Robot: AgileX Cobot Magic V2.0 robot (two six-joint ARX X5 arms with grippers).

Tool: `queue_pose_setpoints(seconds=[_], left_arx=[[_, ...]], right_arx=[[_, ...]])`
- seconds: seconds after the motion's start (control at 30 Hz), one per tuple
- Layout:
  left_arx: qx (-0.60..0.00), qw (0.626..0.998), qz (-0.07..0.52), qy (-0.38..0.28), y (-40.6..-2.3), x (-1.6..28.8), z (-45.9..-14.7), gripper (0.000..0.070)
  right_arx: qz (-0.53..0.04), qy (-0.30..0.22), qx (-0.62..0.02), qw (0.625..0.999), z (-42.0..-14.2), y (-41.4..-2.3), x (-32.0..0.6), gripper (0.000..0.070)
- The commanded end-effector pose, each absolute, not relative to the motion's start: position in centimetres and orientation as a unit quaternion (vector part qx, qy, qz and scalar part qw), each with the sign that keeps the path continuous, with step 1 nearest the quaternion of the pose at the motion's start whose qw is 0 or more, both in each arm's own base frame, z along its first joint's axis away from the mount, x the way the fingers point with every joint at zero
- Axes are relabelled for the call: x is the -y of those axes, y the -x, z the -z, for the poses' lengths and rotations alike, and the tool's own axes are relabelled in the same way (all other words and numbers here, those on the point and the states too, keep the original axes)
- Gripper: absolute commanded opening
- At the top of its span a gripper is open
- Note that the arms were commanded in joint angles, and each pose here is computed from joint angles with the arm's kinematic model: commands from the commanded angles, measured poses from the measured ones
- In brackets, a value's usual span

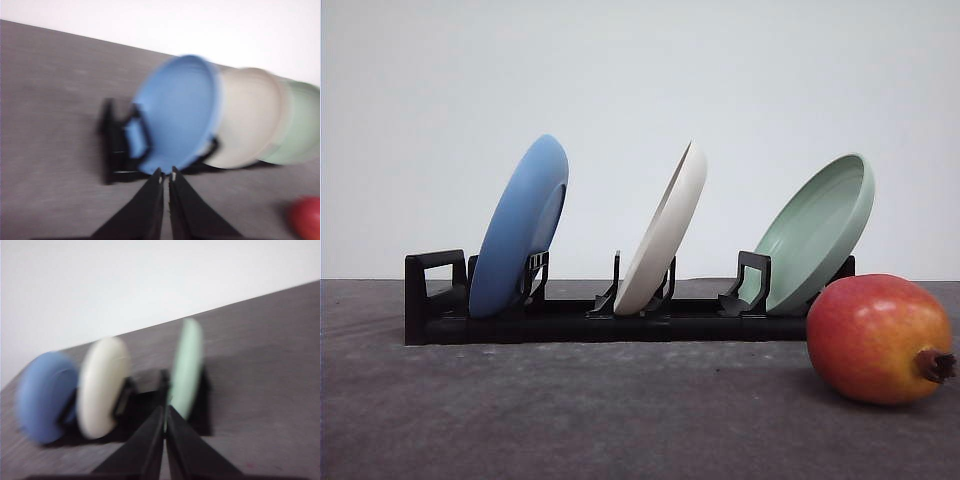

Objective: Place pomegranate in white plate

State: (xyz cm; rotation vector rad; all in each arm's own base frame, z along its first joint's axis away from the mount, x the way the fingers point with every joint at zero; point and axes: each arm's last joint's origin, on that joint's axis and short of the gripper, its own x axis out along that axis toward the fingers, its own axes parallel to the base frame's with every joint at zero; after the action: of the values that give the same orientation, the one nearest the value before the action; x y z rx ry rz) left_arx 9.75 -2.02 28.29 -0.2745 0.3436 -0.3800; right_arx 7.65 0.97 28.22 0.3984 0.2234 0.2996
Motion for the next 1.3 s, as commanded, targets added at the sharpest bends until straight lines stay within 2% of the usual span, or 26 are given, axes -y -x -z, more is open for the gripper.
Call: queue_pose_setpoints(seconds=[0.0, 0.23, 0.4, 0.47, 0.73, 0.8, 0.83, 0.9, 0.97, 1.0, 1.07, 1.27], left_arx=[[-0.169, 0.949, 0.229, 0.136, -10.0, 2.3, -30.0, 0.0004], [-0.192, 0.904, 0.365, 0.109, -11.7, 3.6, -34.1, 0.0004], [-0.172, 0.854, 0.487, 0.069, -12.6, 4.6, -35.3, 0.0003], [-0.166, 0.845, 0.504, 0.065, -12.9, 4.8, -35.4, 0.0003], [-0.166, 0.845, 0.506, 0.059, -13.1, 4.8, -35.2, 0.0013], [-0.163, 0.845, 0.507, 0.053, -13.1, 4.8, -35.2, 0.0093], [-0.162, 0.845, 0.507, 0.053, -13.2, 4.8, -35.2, 0.0158], [-0.162, 0.845, 0.507, 0.053, -13.2, 4.8, -35.2, 0.0325], [-0.162, 0.845, 0.507, 0.053, -13.2, 4.8, -35.2, 0.0506], [-0.162, 0.845, 0.507, 0.052, -13.1, 4.8, -35.2, 0.0565], [-0.162, 0.845, 0.507, 0.052, -13.2, 4.8, -35.2, 0.0604], [-0.165, 0.845, 0.505, 0.053, -13.3, 4.9, -35.2, 0.0602]], right_arx=[[-0.182, -0.172, -0.107, 0.962, -30.0, -7.8, -1.1, 0.0003], [-0.310, -0.100, -0.140, 0.935, -34.6, -9.2, -1.8, 0.0003], [-0.348, -0.079, -0.160, 0.920, -35.9, -10.0, -1.9, 0.0003], [-0.353, -0.080, -0.163, 0.918, -35.9, -10.1, -2.0, 0.0003], [-0.352, -0.080, -0.162, 0.918, -35.9, -10.1, -2.0, 0.0006], [-0.352, -0.080, -0.162, 0.918, -35.9, -10.1, -2.0, 0.0014], [-0.352, -0.080, -0.162, 0.918, -35.9, -10.1, -2.0, 0.0043], [-0.352, -0.080, -0.162, 0.918, -35.9, -10.1, -2.0, 0.0178], [-0.352, -0.080, -0.162, 0.919, -35.9, -10.1, -2.0, 0.0357], [-0.352, -0.080, -0.162, 0.919, -35.9, -10.1, -2.0, 0.0426], [-0.352, -0.080, -0.162, 0.919, -35.9, -10.1, -2.0, 0.0511], [-0.351, -0.080, -0.163, 0.919, -35.9, -10.1, -2.0, 0.0522]])
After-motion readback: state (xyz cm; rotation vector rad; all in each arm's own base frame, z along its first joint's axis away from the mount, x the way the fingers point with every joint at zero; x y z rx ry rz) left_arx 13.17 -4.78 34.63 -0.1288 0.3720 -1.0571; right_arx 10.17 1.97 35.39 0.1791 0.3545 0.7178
